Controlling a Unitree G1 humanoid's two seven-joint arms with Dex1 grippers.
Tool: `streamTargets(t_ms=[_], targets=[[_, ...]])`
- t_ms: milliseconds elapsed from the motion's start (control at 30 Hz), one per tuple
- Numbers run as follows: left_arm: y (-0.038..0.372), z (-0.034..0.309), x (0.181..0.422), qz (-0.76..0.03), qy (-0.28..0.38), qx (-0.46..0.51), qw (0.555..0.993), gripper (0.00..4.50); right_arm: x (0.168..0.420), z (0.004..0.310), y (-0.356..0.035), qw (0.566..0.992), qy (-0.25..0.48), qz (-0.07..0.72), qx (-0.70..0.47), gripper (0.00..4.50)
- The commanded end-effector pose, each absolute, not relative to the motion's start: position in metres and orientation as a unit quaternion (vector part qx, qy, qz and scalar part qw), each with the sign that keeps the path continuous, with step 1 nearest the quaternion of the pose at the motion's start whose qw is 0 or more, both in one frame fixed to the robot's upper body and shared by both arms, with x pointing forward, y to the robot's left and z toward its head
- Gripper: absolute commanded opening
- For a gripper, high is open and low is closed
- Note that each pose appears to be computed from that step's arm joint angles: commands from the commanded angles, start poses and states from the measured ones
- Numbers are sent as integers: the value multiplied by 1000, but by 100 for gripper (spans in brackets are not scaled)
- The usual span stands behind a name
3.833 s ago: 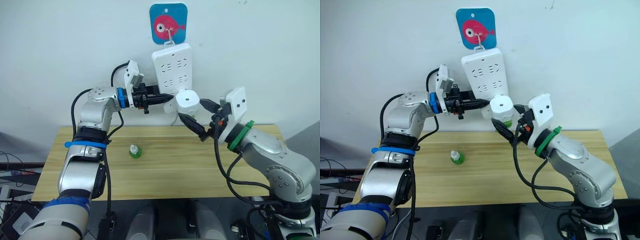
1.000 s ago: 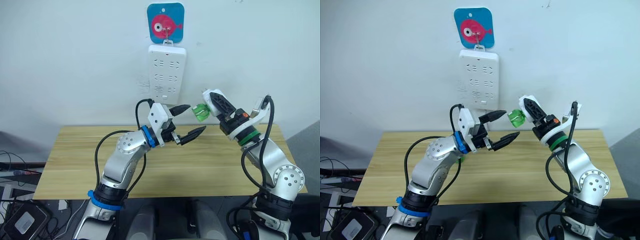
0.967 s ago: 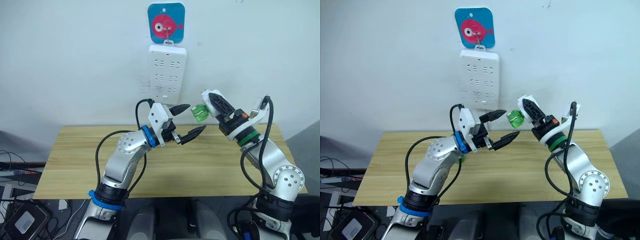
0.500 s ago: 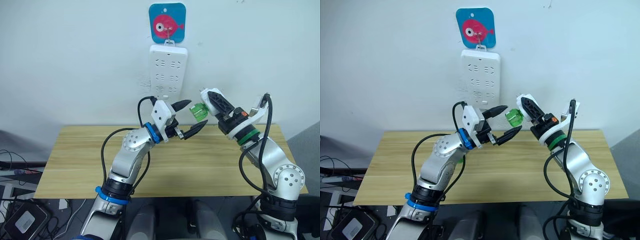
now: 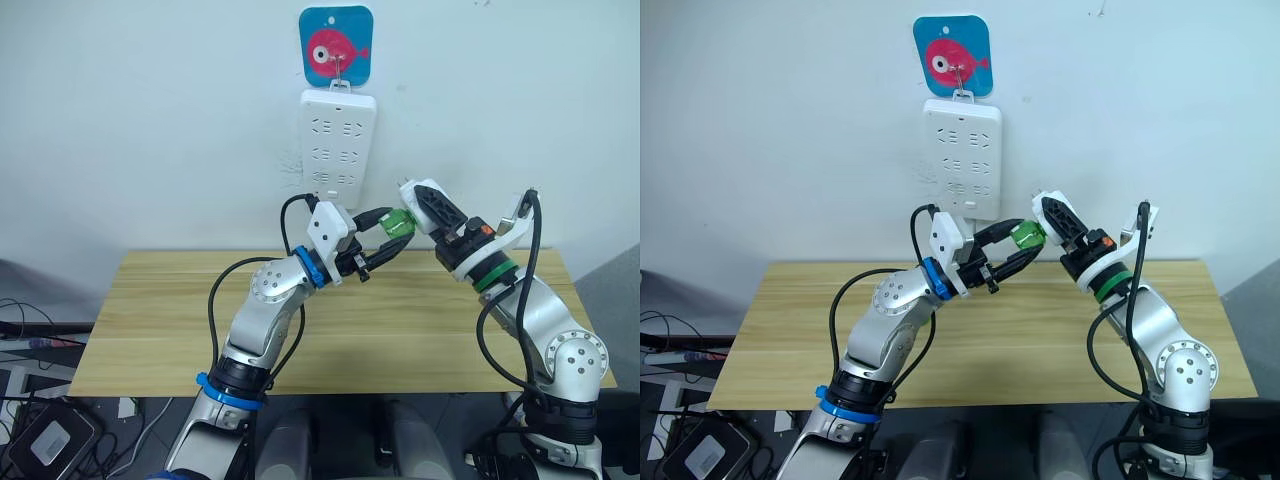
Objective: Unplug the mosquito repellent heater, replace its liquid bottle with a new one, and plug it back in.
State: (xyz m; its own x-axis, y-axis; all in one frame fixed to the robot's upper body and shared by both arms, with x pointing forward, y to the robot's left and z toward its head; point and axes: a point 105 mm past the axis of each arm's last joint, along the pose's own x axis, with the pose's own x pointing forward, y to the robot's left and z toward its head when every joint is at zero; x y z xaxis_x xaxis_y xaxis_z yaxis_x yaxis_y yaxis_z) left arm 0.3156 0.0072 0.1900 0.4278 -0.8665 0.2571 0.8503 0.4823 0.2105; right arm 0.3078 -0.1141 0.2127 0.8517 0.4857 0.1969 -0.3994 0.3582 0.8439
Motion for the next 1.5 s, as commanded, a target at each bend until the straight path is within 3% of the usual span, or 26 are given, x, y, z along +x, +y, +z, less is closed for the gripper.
streamTargets(t_ms=[33, 133, 167, 367, 600, 767, 1200, 1300, 1367, 1500], targets=[[8, 199, 316, -502, -185, 28, 844, 224, 299, 227, -111, 812, 21, 300, 501, 341], [8, 199, 314, -512, -186, 37, 838, 224, 297, 225, -110, 808, 32, 308, 501, 440], [8, 198, 313, -520, -186, 44, 833, 224, 296, 223, -110, 808, 42, 312, 498, 446], [17, 192, 306, -588, -179, 109, 781, 224, 287, 204, -126, 799, 154, 383, 436, 446], [23, 185, 298, -646, -171, 162, 726, 224, 273, 196, -139, 727, 285, 496, 380, 446], [20, 185, 293, -654, -174, 167, 717, 224, 276, 200, -141, 702, 329, 512, 370, 446], [18, 180, 289, -650, -171, 166, 721, 224, 285, 198, -145, 693, 363, 512, 353, 446], [19, 180, 290, -649, -172, 167, 722, 224, 285, 196, -147, 695, 368, 510, 349, 384], [19, 180, 290, -648, -172, 167, 723, 224, 283, 196, -148, 693, 368, 513, 349, 313], [18, 180, 290, -650, -173, 166, 721, 224, 285, 197, -149, 696, 361, 513, 349, 300]])
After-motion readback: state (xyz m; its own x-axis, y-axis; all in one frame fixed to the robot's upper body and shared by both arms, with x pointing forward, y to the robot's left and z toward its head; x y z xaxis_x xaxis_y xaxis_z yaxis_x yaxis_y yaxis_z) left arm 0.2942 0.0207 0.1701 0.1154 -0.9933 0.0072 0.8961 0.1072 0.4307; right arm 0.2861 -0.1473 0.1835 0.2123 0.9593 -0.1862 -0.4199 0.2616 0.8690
